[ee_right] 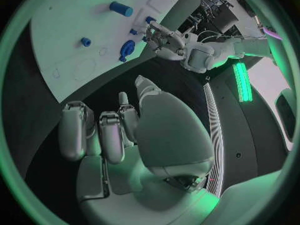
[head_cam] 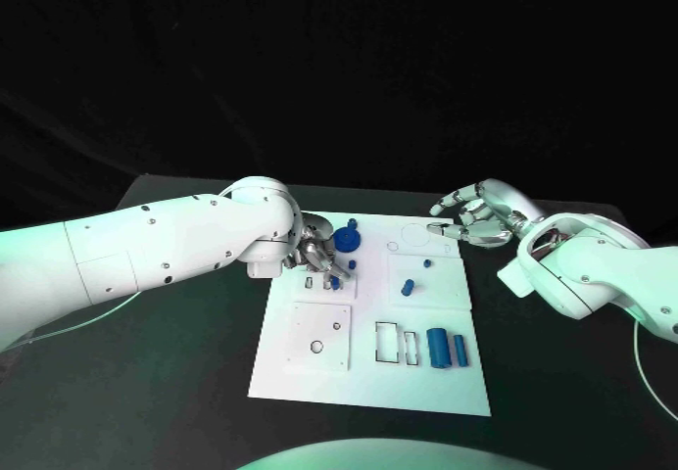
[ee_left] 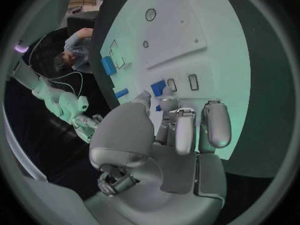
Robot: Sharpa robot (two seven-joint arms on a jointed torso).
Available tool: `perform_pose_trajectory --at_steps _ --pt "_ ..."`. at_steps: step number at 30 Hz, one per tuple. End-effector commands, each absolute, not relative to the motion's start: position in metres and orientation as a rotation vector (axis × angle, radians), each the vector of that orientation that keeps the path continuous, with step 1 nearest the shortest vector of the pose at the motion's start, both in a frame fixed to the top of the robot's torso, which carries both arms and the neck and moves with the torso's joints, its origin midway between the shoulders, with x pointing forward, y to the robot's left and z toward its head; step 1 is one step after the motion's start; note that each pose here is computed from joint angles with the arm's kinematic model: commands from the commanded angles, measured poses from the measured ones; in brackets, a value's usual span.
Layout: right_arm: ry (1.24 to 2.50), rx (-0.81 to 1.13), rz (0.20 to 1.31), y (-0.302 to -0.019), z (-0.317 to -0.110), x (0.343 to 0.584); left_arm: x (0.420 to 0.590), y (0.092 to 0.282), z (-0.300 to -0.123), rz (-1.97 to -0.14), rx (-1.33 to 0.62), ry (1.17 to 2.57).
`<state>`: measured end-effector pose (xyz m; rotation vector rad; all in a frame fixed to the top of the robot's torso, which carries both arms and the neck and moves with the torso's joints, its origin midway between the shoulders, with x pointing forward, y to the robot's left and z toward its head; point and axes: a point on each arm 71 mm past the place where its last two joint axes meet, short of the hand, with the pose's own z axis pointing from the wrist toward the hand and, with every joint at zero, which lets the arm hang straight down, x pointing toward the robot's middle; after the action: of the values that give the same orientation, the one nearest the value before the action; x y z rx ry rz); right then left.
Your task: Assemble the parts on the task board
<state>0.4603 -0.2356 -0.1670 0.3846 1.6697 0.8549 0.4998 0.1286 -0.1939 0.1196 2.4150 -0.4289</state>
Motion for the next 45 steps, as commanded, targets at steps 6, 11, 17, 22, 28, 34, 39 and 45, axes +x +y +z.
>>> perform_pose_trajectory --at_steps 6,11,17,22,28,34,39,45 --pt "1.678 0.375 0.856 -0.235 -0.168 0.460 0.498 0.126 -0.195 -0.438 0.128 2.443" --pt "1.681 0.377 0.855 -0.235 -0.168 0.460 0.498 0.126 -0.196 -0.439 0.128 2.450" --pt "1.682 0.377 0.855 -0.235 -0.169 0.460 0.497 0.126 -0.196 -0.445 0.128 2.458" --pt "1.682 0.378 0.855 -0.235 -0.169 0.460 0.497 0.126 -0.196 -0.446 0.128 2.463" --pt "1.681 0.379 0.855 -0.235 -0.169 0.459 0.497 0.127 -0.196 -0.453 0.122 2.471" --pt "1.680 0.380 0.855 -0.236 -0.169 0.459 0.495 0.128 -0.196 -0.479 0.093 2.484" --pt "1.678 0.381 0.853 -0.237 -0.169 0.459 0.494 0.130 -0.196 -0.519 0.041 2.491" --pt "1.673 0.385 0.848 -0.239 -0.168 0.460 0.492 0.137 -0.192 -0.573 -0.046 2.470"
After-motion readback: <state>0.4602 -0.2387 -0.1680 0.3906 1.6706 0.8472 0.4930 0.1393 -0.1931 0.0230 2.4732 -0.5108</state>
